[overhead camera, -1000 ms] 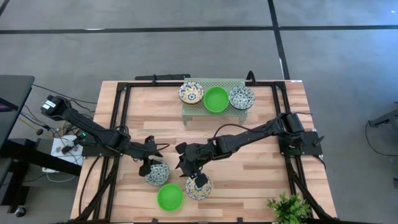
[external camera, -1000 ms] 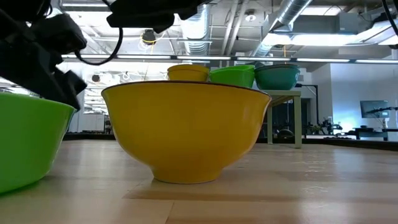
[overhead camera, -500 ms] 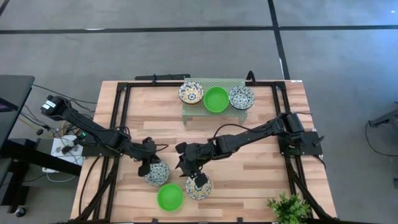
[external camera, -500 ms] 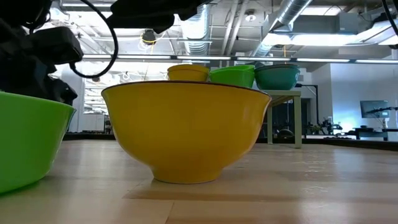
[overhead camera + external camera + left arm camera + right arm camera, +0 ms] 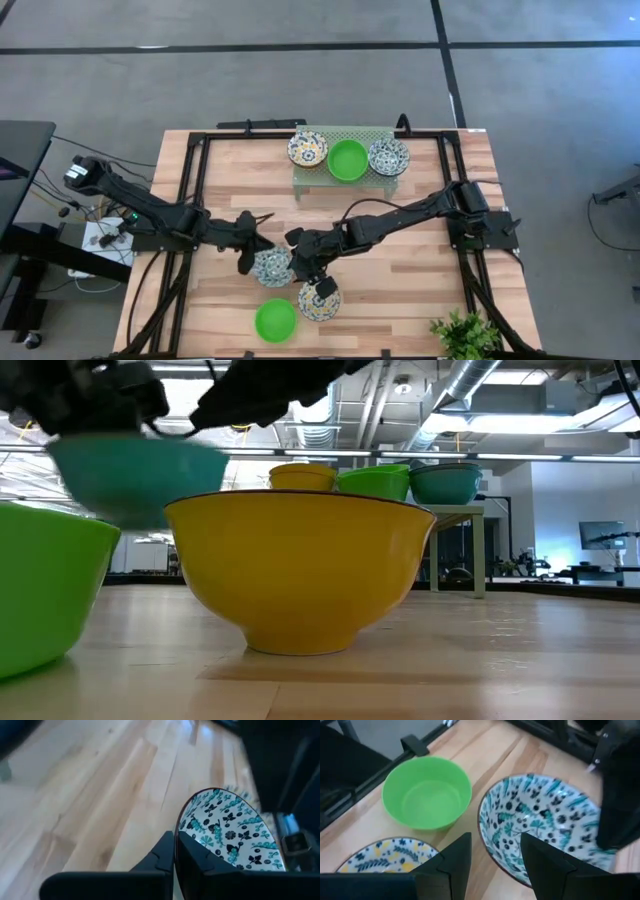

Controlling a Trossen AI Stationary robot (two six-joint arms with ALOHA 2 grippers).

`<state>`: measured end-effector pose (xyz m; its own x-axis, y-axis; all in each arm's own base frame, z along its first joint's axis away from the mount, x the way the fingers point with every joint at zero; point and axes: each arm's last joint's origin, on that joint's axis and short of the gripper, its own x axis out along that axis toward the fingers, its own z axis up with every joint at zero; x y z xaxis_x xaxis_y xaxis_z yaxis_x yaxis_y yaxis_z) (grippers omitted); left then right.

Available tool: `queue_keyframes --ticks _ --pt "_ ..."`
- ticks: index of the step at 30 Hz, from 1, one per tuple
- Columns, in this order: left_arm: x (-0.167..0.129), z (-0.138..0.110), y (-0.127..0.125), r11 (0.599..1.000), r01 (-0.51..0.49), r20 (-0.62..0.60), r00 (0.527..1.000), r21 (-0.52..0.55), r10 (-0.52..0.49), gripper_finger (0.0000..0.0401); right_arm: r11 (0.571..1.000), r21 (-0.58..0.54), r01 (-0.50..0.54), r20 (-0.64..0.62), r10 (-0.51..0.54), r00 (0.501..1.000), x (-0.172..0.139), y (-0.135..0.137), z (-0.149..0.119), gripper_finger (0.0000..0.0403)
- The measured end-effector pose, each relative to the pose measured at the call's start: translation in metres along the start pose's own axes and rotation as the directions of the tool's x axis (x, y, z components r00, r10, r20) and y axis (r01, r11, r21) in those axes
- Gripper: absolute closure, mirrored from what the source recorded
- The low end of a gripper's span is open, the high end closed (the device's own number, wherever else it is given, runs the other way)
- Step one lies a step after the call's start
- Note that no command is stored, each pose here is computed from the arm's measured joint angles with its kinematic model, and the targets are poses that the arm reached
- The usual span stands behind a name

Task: Pick & Place Mini bowls
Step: Stack the light blue bowl on the light blue bowl on the shelf

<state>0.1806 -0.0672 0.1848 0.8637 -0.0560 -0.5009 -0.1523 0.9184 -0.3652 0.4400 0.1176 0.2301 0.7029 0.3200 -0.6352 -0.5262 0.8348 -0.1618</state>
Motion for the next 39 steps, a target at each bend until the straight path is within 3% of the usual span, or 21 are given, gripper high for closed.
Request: queue_keyframes --ticks 6,17,21,30,39 --pt "0.001 0.014 0.004 0.999 -0.023 0.039 0.999 -0.037 0.024 0.0391 1.000 -0.020 -0.017 -0.048 0.016 0.999 0.000 0.002 -0.005 0.0237" --pt "0.003 0.018 0.008 0.977 0.051 -0.006 0.999 -0.206 -0.054 0.0390 0.952 -0.304 0.024 -0.067 -0.046 0.997 -0.001 -0.003 -0.006 0.0238" --pt "0.004 0.020 0.012 0.973 0.039 0.000 0.999 -0.226 -0.040 0.0386 0.938 -0.347 0.019 -0.065 -0.044 0.997 -0.001 -0.003 -0.006 0.0265" --pt "0.005 0.025 0.020 0.970 0.004 0.022 1.000 -0.242 0.001 0.0355 0.937 -0.349 0.018 -0.069 -0.044 0.997 -0.001 -0.004 -0.007 0.0391" --pt "0.005 0.028 0.018 0.974 0.033 0.052 0.998 -0.224 -0.022 0.0285 0.983 -0.180 0.015 -0.109 -0.035 0.993 -0.002 -0.007 -0.012 0.0396"
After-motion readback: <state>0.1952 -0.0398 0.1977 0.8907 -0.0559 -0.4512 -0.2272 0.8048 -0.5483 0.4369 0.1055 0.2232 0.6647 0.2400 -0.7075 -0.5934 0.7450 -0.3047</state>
